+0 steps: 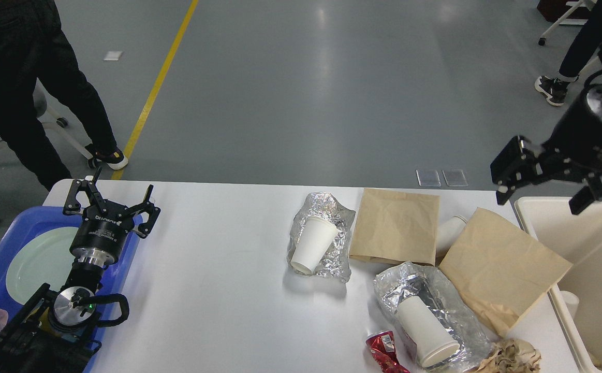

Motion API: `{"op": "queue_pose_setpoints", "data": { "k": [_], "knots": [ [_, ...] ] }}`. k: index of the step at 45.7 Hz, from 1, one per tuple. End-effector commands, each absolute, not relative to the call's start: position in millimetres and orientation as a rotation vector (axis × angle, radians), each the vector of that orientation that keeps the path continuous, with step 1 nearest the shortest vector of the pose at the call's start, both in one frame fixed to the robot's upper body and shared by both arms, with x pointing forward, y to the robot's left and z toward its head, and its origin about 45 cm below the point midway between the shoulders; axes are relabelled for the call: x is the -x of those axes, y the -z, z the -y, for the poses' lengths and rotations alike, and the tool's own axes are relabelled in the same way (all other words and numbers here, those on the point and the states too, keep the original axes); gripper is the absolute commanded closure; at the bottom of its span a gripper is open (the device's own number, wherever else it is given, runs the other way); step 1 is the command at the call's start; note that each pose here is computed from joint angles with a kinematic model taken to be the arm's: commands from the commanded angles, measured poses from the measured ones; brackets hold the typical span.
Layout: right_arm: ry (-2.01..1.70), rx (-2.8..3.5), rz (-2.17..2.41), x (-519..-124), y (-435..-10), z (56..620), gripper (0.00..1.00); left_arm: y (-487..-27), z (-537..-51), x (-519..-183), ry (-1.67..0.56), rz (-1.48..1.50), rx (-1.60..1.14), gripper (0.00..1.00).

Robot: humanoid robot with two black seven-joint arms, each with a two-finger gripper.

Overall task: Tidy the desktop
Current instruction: 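Lower the right gripper toward the brown paper bag near the bin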

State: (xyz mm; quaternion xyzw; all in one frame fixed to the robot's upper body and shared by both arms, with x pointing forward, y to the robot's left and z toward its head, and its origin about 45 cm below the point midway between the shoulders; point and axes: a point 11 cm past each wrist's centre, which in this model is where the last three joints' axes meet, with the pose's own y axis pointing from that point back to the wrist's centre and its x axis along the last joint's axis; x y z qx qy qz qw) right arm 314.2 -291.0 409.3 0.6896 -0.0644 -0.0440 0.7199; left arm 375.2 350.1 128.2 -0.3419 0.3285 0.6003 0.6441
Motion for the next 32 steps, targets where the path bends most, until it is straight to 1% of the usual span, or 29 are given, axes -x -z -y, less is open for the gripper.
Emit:
{"op": "queue_pose_setpoints", "data": {
  "k": [1,10,16,24,32],
  "knots": [
    [0.099,-1.538,0.11,-300,-407,286,0.0,-128,-350,-375,-1.367,-0.748,0.778,0.01],
    [0.118,-1.564,0.141,-300,-403,294,0.0,-128,-350,-375,-1.368,-0.747,0.78,0.01],
    [0.129,-1.538,0.158,-302,-384,317,0.0,-128,-350,-375,-1.367,-0.748,0.778,0.01],
    [0.195,-1.509,0.327,-309,-331,373,0.0,-128,-350,-375,-1.367,-0.748,0.778,0.01],
    [0.268,-1.494,0.454,-317,-262,400,0.0,-128,-350,-375,-1.367,-0.748,0.778,0.01]
  ]
}}
